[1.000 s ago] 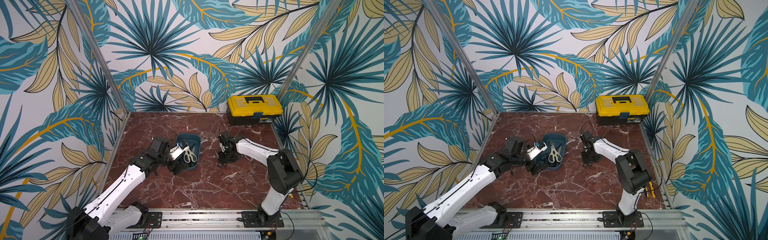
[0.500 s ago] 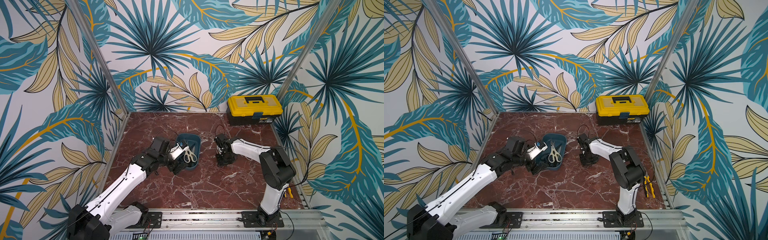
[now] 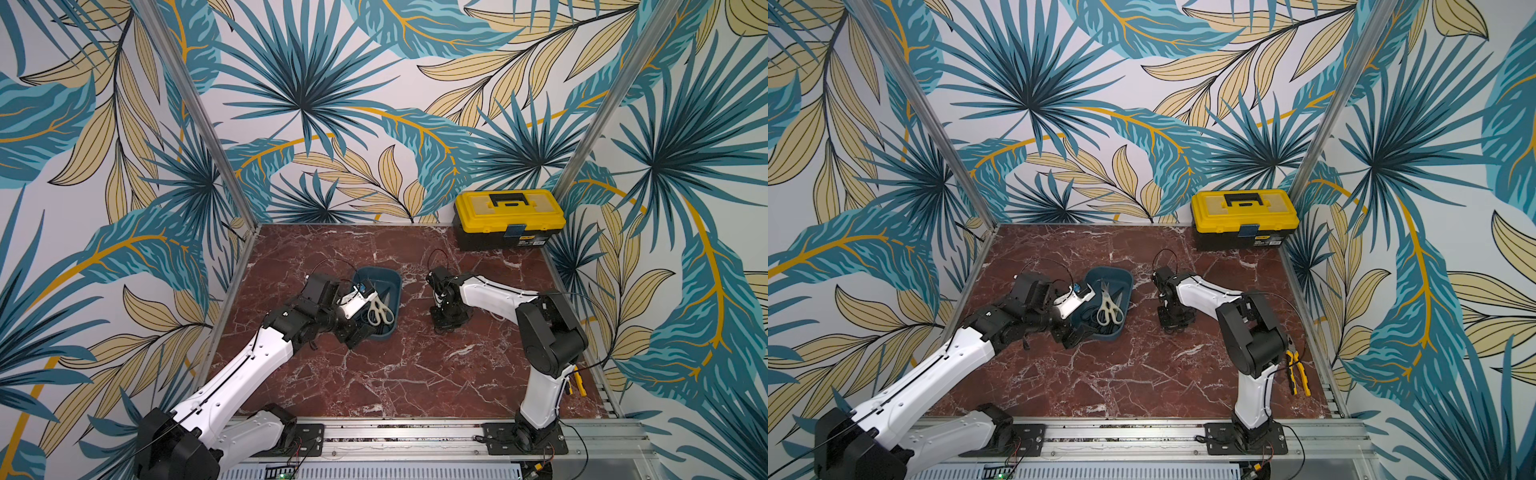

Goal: Put the scissors into the storage box
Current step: Pick up the scissors from the center of the board, then place the scissors in the storage box.

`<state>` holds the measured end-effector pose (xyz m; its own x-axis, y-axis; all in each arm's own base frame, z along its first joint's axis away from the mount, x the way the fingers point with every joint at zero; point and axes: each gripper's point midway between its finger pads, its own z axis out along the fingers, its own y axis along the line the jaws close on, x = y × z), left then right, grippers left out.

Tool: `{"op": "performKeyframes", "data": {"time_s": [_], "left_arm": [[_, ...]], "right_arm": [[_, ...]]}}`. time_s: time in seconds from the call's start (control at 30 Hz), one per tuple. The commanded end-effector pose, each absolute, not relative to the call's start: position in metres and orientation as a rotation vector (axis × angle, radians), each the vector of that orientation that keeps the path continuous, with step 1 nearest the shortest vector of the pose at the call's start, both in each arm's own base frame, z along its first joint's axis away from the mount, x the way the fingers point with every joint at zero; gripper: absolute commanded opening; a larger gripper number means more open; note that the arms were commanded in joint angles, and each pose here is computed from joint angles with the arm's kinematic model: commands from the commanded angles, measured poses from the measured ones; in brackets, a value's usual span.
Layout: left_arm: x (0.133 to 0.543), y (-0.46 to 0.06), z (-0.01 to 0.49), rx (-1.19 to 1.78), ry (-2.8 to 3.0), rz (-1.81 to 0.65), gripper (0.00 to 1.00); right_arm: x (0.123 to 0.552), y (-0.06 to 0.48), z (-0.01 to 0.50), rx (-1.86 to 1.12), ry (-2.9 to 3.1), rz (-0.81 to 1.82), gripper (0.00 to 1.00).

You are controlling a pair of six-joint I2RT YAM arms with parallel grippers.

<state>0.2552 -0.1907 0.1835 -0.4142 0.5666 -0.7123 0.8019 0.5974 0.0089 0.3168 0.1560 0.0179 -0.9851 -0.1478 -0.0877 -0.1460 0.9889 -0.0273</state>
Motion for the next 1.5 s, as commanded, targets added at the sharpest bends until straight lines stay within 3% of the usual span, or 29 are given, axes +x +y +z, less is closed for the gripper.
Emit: {"op": "performKeyframes", "data": {"time_s": [0.0,0.27,0.43,0.67,0.93,1.13,1.27,1.33,1.47], "left_arm": [[0.258,-0.189,0.195,1.075,2.104,-0.412,1.0],[0.272,-0.168,0.214,0.95,2.085,-0.288,1.0],[0.294,-0.128,0.229,0.733,2.105,-0.195,1.0],[0.321,-0.055,0.228,0.419,2.205,0.059,1.0],[0.319,-0.016,0.232,0.292,2.213,0.257,1.0],[0.319,-0.017,0.238,0.297,2.178,0.251,1.0],[0.317,-0.023,0.24,0.334,2.166,0.215,1.0],[0.318,-0.026,0.24,0.348,2.154,0.201,1.0],[0.316,-0.039,0.241,0.407,2.128,0.13,1.0]], "right_arm": [[0.316,0.147,0.016,-0.222,3.053,-0.108,0.02],[0.328,0.157,0.073,-0.193,2.942,-0.014,0.0],[0.336,0.178,0.121,-0.227,2.847,0.064,0.0],[0.33,0.26,0.165,-0.376,2.738,0.293,0.0],[0.333,0.365,0.133,-0.318,2.745,0.651,0.0],[0.345,0.392,0.091,-0.287,2.798,0.625,0.01],[0.35,0.392,0.08,-0.279,2.815,0.582,0.12],[0.352,0.387,0.084,-0.274,2.793,0.547,0.32],[0.359,0.378,0.106,-0.312,2.724,0.484,0.53]]}}
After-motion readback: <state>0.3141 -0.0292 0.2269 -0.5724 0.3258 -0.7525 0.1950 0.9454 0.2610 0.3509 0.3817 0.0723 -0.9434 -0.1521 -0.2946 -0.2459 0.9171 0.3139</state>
